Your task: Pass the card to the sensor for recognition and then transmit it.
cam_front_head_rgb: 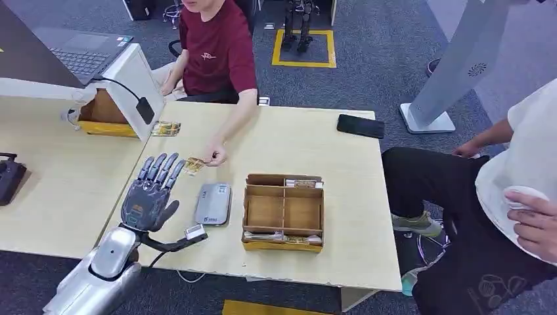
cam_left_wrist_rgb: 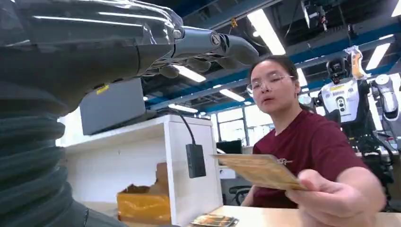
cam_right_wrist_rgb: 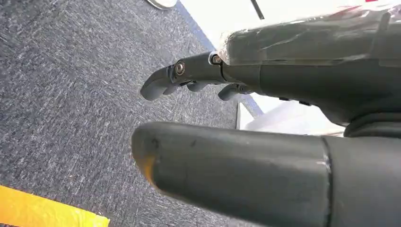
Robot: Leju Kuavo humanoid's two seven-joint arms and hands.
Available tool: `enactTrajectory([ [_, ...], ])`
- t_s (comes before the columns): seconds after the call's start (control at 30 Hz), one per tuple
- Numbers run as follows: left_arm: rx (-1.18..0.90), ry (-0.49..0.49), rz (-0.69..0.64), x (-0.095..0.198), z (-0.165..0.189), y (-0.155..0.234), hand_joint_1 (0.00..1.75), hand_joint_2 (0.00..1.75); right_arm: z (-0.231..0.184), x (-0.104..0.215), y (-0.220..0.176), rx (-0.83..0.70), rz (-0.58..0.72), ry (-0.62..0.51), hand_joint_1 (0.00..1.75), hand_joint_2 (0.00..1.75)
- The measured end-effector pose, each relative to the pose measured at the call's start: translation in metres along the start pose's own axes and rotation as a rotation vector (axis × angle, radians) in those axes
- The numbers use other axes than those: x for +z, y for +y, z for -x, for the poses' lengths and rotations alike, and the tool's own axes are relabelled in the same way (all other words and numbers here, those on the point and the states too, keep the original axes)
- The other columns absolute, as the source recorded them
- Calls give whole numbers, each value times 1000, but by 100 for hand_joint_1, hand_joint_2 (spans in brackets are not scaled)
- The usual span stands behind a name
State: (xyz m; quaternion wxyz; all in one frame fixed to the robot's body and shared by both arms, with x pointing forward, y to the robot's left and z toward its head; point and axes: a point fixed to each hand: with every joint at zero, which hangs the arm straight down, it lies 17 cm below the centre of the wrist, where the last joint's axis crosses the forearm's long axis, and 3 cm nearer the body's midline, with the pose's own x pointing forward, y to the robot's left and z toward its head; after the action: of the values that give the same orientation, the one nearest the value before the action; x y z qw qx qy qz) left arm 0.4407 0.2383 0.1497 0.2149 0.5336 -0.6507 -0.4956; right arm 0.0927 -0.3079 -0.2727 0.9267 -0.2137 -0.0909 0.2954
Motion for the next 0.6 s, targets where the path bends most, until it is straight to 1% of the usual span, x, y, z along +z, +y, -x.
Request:
enactTrajectory([
  [0.23, 120, 27, -41, -6, -3, 6, 0, 175, -4, 0, -2, 22, 5, -14, 0, 0],
  [0.43, 209, 43, -69, -2, -7, 7, 0, 175, -4, 0, -3, 49, 10, -23, 0, 0],
  [0.47, 224, 56, -75, 0, -4, 7, 120, 175, -5, 0, -3, 54, 11, -25, 0, 0],
  [0.5, 239, 64, -79, 1, -4, 7, 175, 175, -6, -1, -3, 57, 12, -28, 0, 0],
  [0.6, 266, 70, -86, 4, -5, 6, 175, 175, -6, -1, -4, 68, 14, -31, 0, 0],
])
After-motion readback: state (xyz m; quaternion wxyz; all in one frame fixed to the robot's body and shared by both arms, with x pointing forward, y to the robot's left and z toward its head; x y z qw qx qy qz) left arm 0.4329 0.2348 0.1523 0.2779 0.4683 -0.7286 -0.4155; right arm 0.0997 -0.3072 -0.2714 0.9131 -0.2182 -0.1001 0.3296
